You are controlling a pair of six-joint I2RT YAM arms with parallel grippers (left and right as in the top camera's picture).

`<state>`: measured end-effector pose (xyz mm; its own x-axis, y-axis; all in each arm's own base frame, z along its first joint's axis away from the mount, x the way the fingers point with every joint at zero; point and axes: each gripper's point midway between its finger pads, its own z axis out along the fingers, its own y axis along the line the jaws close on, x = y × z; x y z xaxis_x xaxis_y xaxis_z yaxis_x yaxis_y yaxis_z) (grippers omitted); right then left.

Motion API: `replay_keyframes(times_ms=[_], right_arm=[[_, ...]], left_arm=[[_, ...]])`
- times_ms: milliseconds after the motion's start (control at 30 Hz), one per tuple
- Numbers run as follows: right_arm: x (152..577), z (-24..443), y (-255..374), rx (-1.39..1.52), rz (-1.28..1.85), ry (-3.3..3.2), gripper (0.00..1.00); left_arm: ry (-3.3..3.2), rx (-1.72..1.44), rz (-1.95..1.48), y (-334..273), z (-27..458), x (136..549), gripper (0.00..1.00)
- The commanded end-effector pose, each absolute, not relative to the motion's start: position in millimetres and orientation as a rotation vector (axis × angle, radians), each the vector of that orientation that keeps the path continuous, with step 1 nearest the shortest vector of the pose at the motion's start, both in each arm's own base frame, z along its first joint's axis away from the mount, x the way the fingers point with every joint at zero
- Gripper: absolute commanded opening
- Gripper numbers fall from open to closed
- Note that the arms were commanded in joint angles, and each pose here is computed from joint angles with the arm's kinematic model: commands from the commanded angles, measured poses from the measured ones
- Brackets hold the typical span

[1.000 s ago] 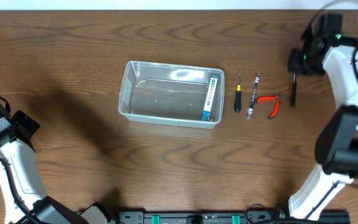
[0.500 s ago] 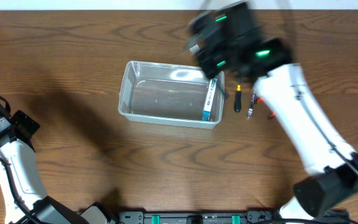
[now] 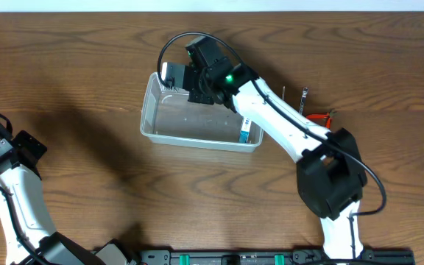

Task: Pack container
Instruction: 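Carry the hammer over the container and drop it inside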

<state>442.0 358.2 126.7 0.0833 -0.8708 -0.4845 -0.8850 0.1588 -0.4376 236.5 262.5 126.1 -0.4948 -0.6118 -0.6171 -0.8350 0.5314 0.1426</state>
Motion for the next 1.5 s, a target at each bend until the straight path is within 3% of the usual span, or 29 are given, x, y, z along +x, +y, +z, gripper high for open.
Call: replay_keyframes(times_ms=[0,200,400,733,1033,1100,1233,1367,1467], right_arm=[[441,117,363,-1.783,0.079,1.648,0.08],[435,101,371,-1.841,0.139,1.606,0.17],[432,78,370,-1.871,0.16,1.639,0.16],[450,80,363,-1.729,0.088,1.76,0.09],[443,80,371,-1.676,0.134,1.818,0.15],[439,81,373,-1.631,0.163,1.867,0.22],[436,88,378,-1.535,0.213,1.939,0.5],[433,96,378,-1.436,0.257,2.01,0.58],[431,96,376,-1.428,0.262,2.032,0.59]], left_arm=[[2.249,-1.164,0.621,270,137,239,0.98],[2.249,-1.164,0.621,270,137,239,0.98],[2.249,-1.164,0.621,270,137,239,0.98],[2.249,-1.164,0.621,270,137,239,0.98],[2.249,-1.164,0.621,270,137,239,0.98],[2.249,-1.164,0.621,270,137,239,0.98],[2.249,-1.164,0.621,270,137,239,0.98],[2.249,-1.164,0.621,270,137,239,0.98],[2.249,-1.164,0.621,270,137,239,0.98]])
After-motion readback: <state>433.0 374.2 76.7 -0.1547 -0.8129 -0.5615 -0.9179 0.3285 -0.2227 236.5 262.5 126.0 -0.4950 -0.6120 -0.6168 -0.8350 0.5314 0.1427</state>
